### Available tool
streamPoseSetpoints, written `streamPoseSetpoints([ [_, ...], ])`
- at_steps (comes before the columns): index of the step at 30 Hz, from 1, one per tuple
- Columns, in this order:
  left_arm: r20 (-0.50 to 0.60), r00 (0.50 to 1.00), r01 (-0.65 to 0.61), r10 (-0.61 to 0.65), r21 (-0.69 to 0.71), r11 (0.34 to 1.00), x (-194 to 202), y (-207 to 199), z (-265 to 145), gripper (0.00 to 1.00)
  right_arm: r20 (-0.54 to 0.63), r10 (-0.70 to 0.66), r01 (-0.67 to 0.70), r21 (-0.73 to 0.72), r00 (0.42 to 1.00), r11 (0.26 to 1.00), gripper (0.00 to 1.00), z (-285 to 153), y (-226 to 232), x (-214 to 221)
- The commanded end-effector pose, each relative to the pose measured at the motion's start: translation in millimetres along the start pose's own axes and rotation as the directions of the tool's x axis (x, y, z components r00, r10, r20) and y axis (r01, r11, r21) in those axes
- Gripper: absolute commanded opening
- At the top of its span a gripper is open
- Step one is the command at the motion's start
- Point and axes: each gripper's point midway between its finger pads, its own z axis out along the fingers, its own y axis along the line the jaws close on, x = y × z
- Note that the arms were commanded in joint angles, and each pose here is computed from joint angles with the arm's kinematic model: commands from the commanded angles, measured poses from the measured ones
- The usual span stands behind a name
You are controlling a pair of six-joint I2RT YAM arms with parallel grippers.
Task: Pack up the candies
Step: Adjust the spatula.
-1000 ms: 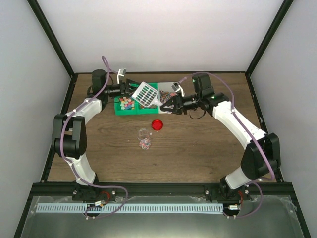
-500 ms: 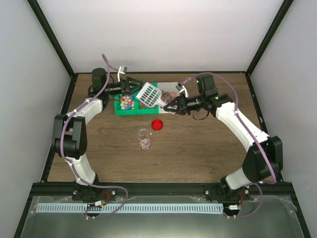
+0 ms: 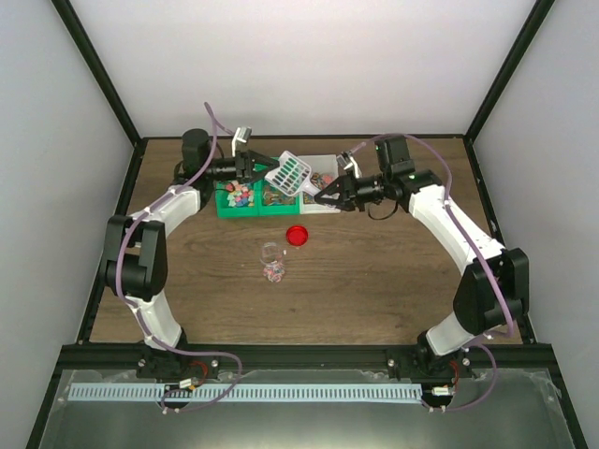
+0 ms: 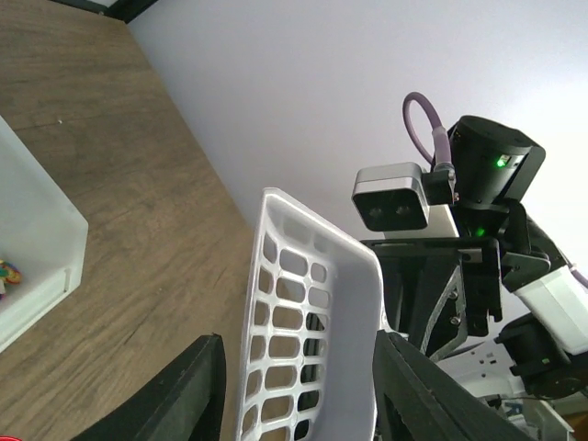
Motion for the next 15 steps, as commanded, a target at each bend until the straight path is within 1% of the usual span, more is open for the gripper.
streamPoseSetpoints([
  [1, -0.037, 0.999, -0.033, 0.034, 0.026, 0.999, 9, -5, 7, 0.44, 0.008, -0.044, 0.044, -0.027, 0.999, 0.999, 0.01, -4, 13, -8],
  [3, -0.053, 0.998, -0.032, 0.034, 0.035, 0.999, 12, -4, 12, 0.41, 0.005, -0.042, 0.042, -0.035, 0.999, 0.999, 0.01, -4, 15, -7],
  [4, -0.060, 0.998, -0.032, 0.034, 0.041, 0.999, 13, -5, 16, 0.37, 0.005, -0.039, 0.039, -0.034, 0.999, 0.999, 0.01, -4, 14, -6],
  [7, -0.071, 0.997, -0.026, 0.030, 0.045, 0.999, 14, -3, 23, 0.18, 0.008, -0.040, 0.040, -0.029, 0.999, 0.999, 0.01, -5, 14, -4],
  [10, -0.069, 0.997, -0.021, 0.024, 0.043, 0.999, 13, -1, 24, 0.05, 0.014, -0.042, 0.042, -0.022, 0.999, 0.999, 0.01, -6, 14, -3],
  [12, -0.061, 0.998, -0.018, 0.020, 0.037, 0.999, 11, 0, 25, 0.04, 0.017, -0.043, 0.043, -0.020, 0.999, 0.999, 0.04, -6, 13, -3],
  [15, -0.059, 0.998, -0.006, 0.009, 0.046, 0.999, 11, 0, 25, 0.04, 0.027, -0.046, 0.046, -0.028, 0.999, 0.999, 0.16, -7, 13, -1],
])
